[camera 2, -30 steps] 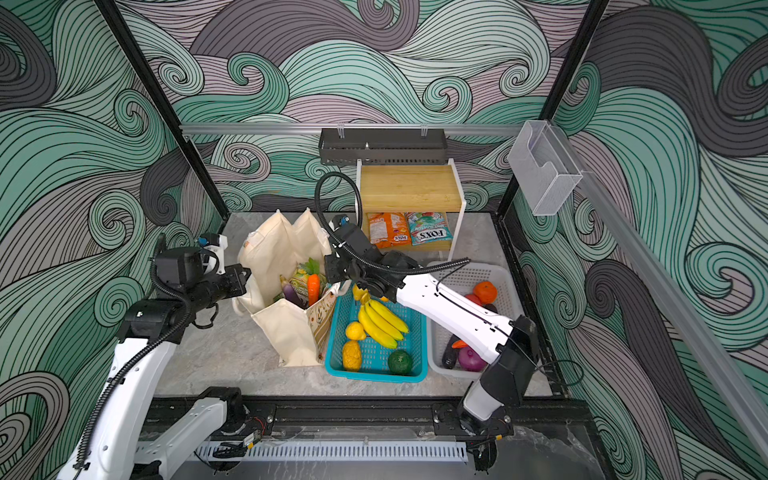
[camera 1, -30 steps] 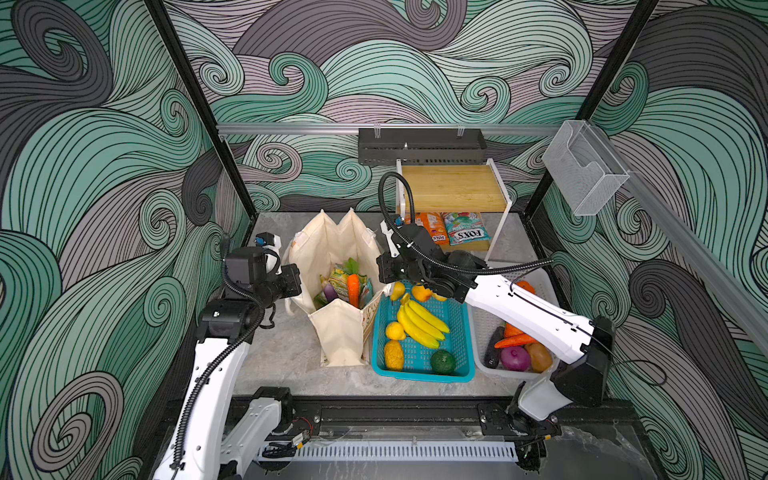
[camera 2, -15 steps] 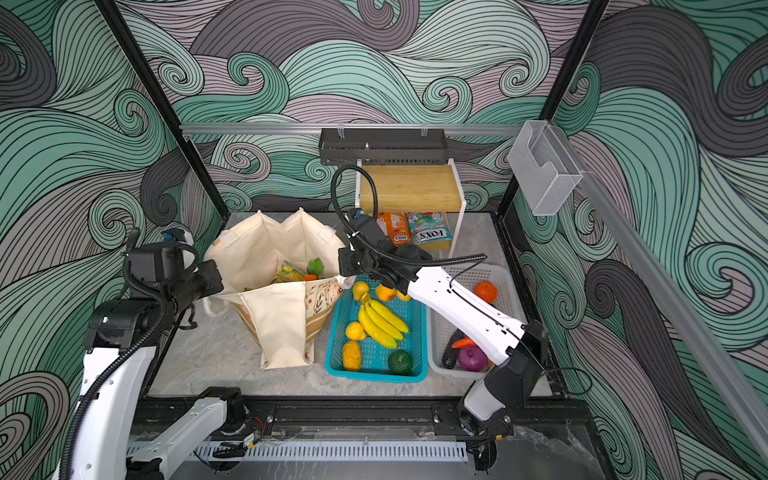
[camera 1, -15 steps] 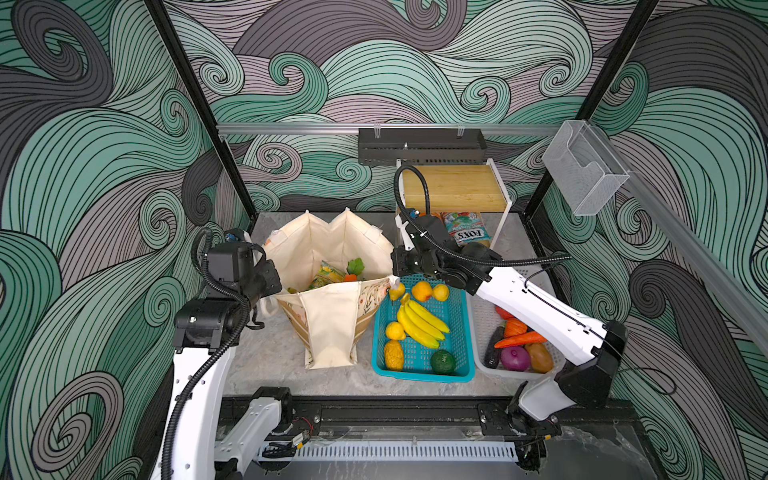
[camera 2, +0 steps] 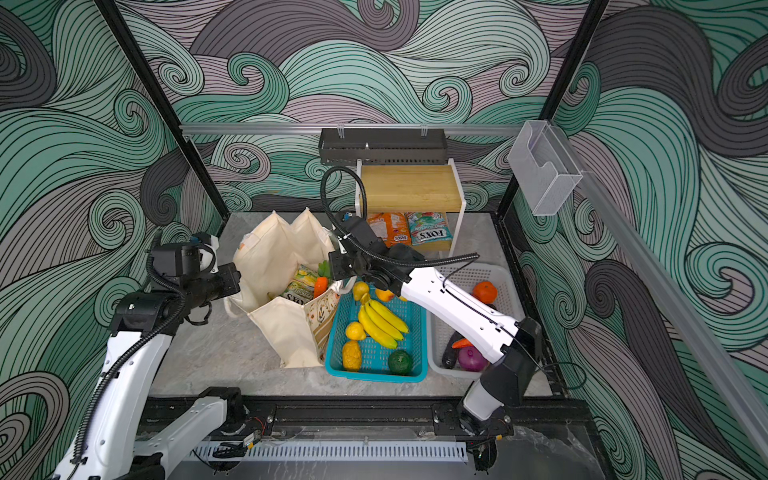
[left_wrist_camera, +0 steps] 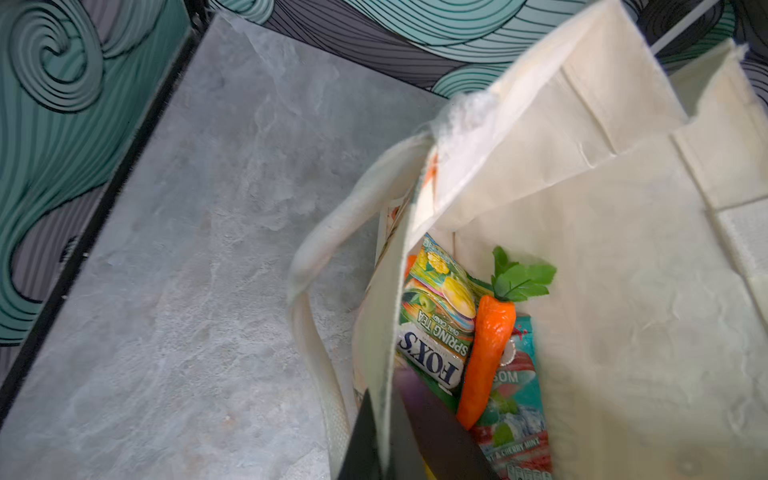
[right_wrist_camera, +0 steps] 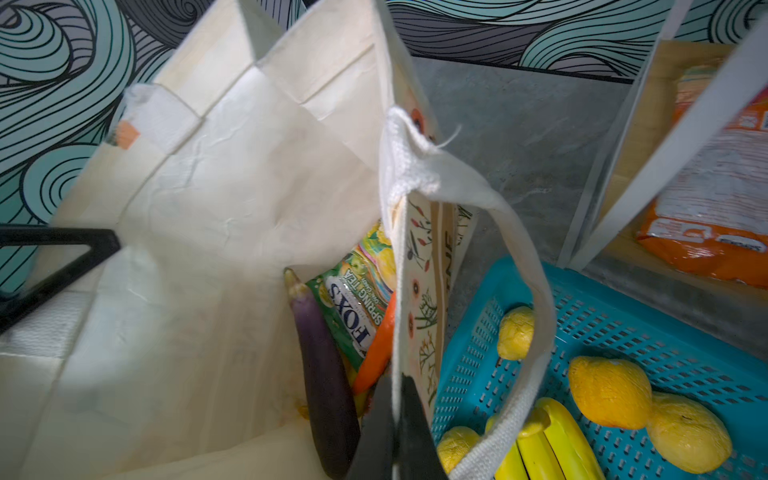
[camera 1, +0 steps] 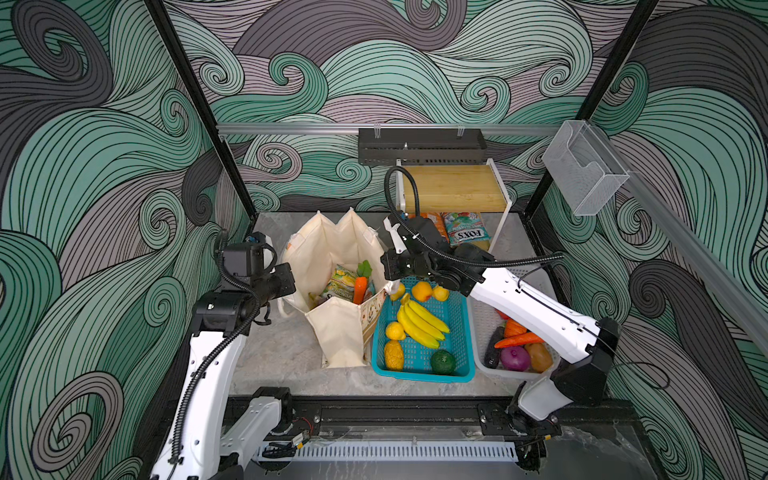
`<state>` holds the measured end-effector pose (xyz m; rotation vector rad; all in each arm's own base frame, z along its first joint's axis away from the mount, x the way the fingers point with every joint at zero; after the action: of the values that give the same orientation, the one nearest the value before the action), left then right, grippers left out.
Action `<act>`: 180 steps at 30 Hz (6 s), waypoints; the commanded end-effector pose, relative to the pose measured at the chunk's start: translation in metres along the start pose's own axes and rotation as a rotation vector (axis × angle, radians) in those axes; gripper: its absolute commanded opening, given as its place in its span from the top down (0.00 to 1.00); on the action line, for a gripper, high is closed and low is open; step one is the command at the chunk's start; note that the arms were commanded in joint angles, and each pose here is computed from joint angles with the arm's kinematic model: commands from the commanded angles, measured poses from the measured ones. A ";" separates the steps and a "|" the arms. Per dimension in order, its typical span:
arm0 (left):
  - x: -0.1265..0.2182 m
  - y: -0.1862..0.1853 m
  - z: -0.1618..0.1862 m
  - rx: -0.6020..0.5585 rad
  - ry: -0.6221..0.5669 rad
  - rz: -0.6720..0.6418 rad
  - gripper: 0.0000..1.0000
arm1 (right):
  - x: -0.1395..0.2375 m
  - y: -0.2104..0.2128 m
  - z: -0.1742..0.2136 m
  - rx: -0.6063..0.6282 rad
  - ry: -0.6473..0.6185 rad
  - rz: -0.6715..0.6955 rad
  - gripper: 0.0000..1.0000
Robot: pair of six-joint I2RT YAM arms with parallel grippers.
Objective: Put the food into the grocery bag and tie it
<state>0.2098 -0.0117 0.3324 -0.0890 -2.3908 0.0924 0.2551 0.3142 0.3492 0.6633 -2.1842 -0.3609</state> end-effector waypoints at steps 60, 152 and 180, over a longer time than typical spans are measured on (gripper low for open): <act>-0.008 0.049 0.026 0.580 -0.313 0.133 0.37 | -0.024 -0.019 0.000 -0.071 0.015 -0.027 1.00; 0.004 0.003 -0.083 0.402 -0.397 0.525 0.86 | -0.016 0.001 0.000 -0.063 0.020 -0.144 0.28; -0.012 0.014 -0.052 0.334 -0.356 0.506 0.81 | -0.043 -0.105 0.040 -0.447 0.037 -0.189 0.17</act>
<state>0.2602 0.0030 0.3623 -0.5319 -2.5961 0.8347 0.2752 0.2452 0.2389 0.5625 -1.9132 -0.8154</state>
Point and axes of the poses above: each gripper's point midway between its finger pads, its own x axis back along the fingers, its own y axis along the line the jaws close on, z = x × y, the point moved 8 cm from there along x, back along the fingers, and after that the axes turned 15 degrees about -x, right-handed, at the moved point
